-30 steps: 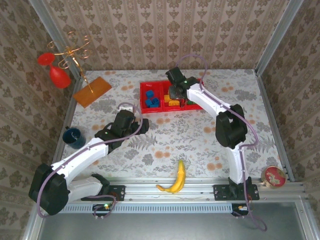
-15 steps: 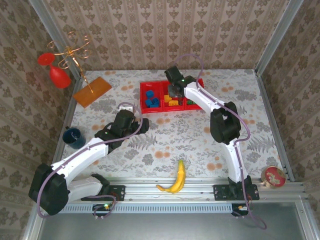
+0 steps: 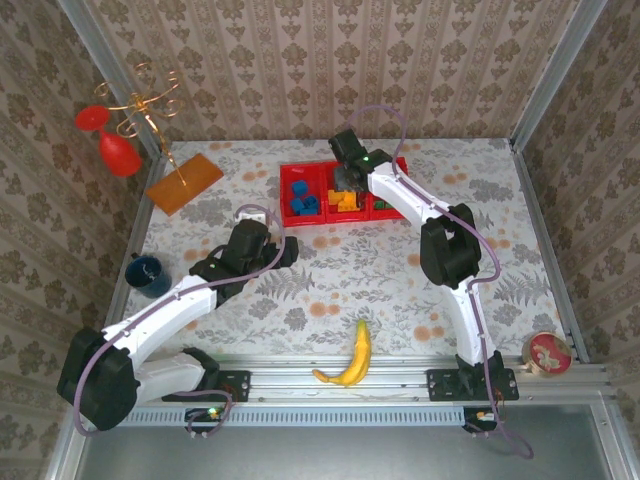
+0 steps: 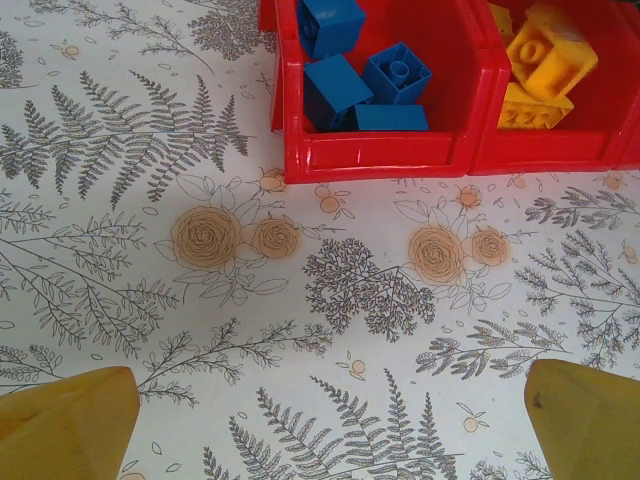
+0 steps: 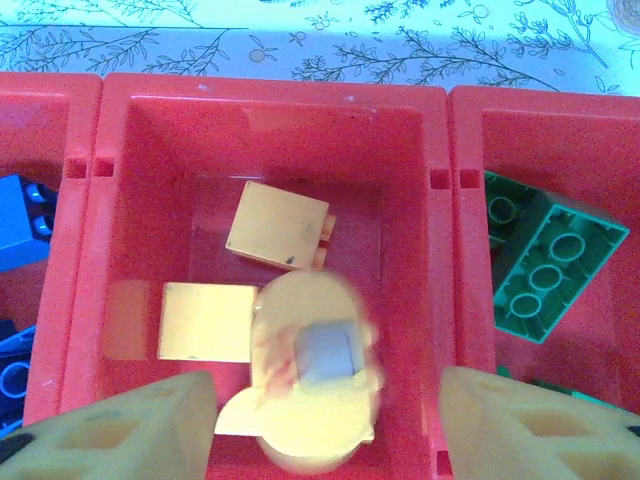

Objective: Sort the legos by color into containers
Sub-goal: Place the lego in the container, then reset both arms

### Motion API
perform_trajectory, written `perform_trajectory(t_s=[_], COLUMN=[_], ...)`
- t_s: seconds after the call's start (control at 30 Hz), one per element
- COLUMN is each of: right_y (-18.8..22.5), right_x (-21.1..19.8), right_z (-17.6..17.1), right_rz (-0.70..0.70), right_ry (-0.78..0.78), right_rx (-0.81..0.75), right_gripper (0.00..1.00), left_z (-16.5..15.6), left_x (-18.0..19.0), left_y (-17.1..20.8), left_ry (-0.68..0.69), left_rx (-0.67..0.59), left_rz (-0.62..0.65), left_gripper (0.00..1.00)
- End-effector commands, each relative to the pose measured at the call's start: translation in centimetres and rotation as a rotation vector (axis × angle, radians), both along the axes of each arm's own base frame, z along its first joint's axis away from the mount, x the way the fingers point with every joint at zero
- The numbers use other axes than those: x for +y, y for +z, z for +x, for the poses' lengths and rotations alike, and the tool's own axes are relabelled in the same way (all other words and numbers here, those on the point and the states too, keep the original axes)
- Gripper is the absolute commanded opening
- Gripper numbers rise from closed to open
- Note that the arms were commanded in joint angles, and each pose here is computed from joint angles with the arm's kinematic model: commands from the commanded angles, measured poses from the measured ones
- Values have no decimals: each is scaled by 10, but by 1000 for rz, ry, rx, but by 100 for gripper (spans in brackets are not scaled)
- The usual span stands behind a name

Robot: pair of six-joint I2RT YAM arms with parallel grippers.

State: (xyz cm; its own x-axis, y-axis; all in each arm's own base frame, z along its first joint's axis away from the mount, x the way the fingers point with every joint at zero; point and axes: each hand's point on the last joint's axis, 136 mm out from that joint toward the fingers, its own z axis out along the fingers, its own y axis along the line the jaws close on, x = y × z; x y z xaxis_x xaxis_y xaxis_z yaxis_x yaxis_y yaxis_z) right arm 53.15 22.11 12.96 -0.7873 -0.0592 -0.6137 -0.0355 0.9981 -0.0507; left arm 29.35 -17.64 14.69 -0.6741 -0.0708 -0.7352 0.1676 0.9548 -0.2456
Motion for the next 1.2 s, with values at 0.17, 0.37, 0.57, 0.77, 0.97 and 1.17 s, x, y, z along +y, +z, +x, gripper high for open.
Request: perform_trajectory(t_s=[0.17, 0.37, 0.57, 0.77, 0.97, 1.17], right_y=[45, 85, 103, 93, 78, 64], right_x=[-7, -35, -87, -150, -197, -220], right_z=[-10, -53, -117, -175, -209, -215], right_rz=[4, 32, 32, -21, -128, -209], right_ry=[1, -39, -119, -263, -362, -357], right_rx=[-55, -131, -237, -289, -356, -458], right_gripper=[71, 79, 98, 100, 100, 100], left_z=[3, 1, -2, -2, 7, 19], left_x=[9, 41, 86, 127, 166, 186], left_y=[19, 29, 44, 53, 42, 20], left_ry=[19, 84, 177, 266, 361, 378], left_rx=[-60, -115, -210, -303, -340, -374], left_rz=[34, 99, 196, 325, 426, 411], left_gripper=[100, 100, 100, 100, 100, 100])
